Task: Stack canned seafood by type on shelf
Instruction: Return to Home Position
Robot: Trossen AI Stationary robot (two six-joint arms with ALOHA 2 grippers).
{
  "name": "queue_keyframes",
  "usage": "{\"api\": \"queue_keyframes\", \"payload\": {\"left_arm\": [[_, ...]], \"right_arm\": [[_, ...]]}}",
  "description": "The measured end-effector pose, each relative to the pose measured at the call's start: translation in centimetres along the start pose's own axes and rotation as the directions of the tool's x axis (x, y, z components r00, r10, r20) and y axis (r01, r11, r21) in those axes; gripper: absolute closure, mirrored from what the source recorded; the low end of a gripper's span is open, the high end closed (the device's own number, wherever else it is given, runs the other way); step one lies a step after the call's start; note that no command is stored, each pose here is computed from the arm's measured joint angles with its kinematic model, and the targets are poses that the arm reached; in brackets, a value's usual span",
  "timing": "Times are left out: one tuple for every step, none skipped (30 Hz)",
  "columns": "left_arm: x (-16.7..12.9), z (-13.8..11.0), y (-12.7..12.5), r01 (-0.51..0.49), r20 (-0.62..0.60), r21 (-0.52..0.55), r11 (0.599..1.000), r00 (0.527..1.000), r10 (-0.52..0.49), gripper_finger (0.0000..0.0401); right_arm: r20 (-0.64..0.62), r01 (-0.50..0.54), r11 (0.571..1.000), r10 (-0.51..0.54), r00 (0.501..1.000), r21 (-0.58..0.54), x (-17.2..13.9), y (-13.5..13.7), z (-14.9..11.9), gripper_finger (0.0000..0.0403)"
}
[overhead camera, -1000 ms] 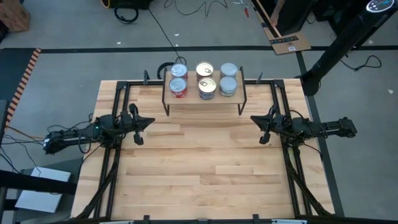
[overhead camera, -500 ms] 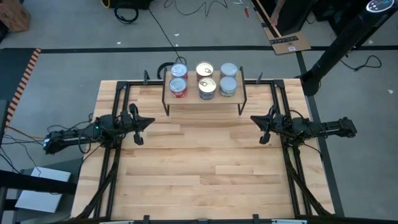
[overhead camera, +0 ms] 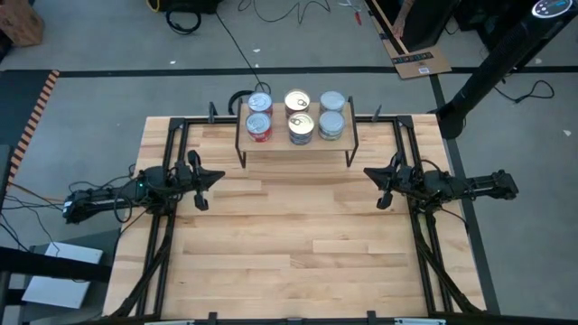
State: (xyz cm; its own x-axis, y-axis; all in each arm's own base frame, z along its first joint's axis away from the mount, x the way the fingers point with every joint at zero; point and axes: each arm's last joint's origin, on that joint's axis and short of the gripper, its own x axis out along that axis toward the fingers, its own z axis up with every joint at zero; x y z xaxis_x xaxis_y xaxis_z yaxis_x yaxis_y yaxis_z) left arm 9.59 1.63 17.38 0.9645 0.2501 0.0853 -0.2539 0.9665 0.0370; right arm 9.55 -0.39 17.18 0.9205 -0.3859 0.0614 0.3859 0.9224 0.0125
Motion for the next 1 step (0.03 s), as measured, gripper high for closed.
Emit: {"api": "queue_keyframes", "payload": {"left_arm": [[0.00,0.00,0.00,0.000,0.000,0.000,1.000,1.000,0.000,0.0387]], "right_arm": [[0.000,0.000,1.000,0.000,1.000,0.000,0.00,0.00,0.00,0.0376]]}}
